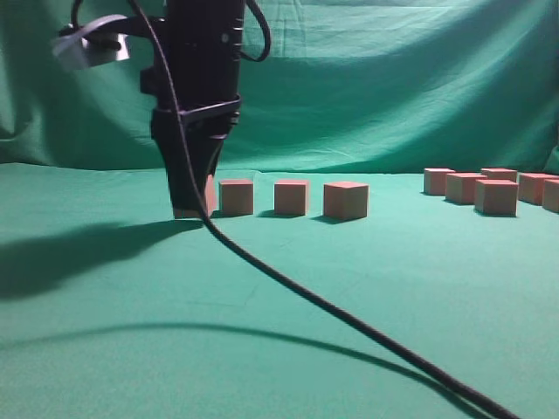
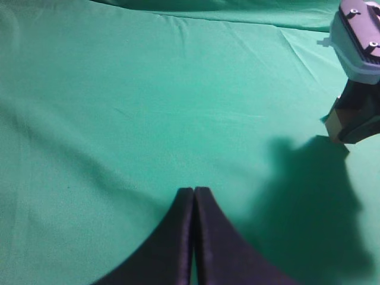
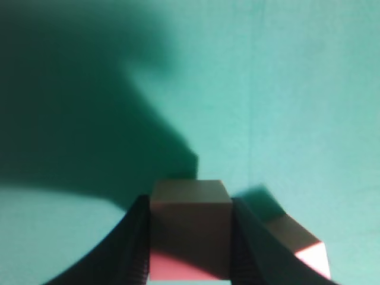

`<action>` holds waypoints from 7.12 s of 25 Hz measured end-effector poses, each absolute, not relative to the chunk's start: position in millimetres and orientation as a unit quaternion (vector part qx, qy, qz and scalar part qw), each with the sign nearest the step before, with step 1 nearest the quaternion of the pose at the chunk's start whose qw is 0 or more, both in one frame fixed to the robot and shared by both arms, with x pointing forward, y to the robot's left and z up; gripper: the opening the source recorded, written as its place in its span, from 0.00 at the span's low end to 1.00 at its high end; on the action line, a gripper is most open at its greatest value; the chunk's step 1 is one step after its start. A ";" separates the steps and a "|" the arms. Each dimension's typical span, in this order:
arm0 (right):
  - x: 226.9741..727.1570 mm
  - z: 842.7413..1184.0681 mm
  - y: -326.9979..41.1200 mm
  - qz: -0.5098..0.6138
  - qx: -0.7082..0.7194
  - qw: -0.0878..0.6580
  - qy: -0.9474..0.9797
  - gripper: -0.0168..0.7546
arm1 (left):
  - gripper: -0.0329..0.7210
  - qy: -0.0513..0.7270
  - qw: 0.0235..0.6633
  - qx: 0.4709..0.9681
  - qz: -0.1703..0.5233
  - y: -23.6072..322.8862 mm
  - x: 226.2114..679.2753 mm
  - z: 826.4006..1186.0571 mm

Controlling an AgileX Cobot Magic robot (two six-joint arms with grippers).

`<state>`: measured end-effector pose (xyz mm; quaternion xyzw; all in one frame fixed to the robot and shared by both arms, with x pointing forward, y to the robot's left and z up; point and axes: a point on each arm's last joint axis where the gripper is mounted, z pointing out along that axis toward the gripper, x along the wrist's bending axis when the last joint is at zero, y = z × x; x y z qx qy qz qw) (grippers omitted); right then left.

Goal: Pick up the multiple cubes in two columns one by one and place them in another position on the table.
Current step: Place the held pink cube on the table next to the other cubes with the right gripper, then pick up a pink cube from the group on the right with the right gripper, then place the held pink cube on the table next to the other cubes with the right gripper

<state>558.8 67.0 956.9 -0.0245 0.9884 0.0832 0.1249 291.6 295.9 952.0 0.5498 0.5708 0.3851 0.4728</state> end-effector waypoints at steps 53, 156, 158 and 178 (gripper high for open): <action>562.5 1020.5 61.2 0.100 -0.014 0.131 0.986 0.64 | 0.04 0.571 0.473 0.550 0.385 295.9 291.6 952.0; 528.0 962.9 27.8 0.138 0.381 0.034 0.913 0.36 | 0.04 0.571 0.473 0.550 0.385 295.9 291.6 952.0; 528.8 962.1 28.6 0.143 0.384 0.035 0.911 0.36 | 0.04 0.571 0.473 0.550 0.385 295.9 291.6 952.0; 533.1 944.4 29.1 0.123 0.385 0.045 0.914 0.36 | 0.04 0.571 0.473 0.550 0.385 295.9 291.6 952.0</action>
